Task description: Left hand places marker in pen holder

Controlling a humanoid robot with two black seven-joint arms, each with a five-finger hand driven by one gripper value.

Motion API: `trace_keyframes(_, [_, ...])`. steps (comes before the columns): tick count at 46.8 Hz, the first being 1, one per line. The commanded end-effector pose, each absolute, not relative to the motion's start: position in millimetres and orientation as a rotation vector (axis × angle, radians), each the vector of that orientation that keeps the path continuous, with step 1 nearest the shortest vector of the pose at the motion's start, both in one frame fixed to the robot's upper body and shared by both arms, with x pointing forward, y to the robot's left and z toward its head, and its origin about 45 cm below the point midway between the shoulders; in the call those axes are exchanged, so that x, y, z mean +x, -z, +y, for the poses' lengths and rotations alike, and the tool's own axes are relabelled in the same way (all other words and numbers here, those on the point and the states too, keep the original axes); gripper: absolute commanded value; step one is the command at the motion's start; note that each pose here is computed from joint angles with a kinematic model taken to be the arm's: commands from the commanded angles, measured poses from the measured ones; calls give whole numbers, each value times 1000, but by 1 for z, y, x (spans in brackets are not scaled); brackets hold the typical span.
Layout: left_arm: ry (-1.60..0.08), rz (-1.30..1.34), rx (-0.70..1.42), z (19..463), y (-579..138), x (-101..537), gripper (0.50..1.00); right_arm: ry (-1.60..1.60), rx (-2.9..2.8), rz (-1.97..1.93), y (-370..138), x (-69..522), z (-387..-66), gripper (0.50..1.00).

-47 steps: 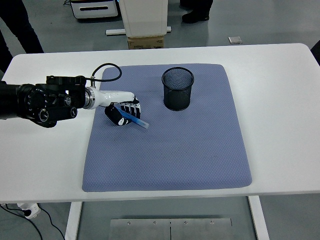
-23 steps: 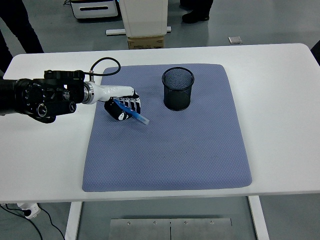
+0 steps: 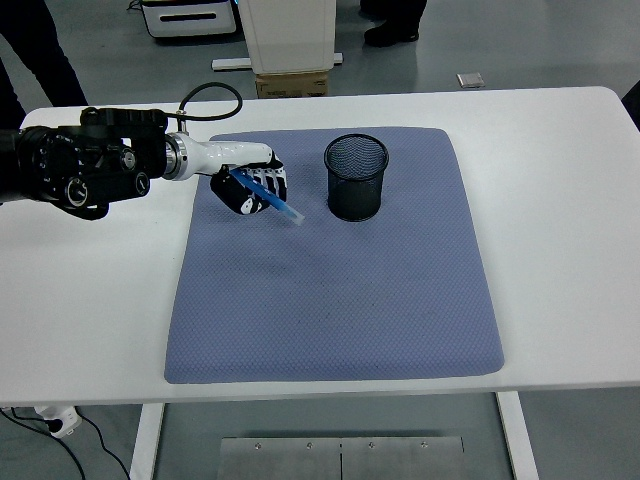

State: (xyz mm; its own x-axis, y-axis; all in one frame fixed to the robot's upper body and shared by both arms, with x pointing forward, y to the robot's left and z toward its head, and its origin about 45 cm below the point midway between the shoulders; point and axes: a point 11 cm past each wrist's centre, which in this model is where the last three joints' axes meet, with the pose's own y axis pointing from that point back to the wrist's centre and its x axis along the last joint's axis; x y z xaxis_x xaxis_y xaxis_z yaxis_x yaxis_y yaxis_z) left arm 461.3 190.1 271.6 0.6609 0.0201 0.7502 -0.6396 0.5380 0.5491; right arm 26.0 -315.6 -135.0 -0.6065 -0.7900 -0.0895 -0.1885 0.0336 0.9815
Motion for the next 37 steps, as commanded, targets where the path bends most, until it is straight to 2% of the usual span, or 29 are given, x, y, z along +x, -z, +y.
trace_keyframes(1, [-446,-763,931,192,-279,463,500,1610,988,-1828,135,26,-316,1000])
trace_keyframes(37, [-464,-800,852,164,-334,477,500,1610,988,-1828,135,26,-316,1000])
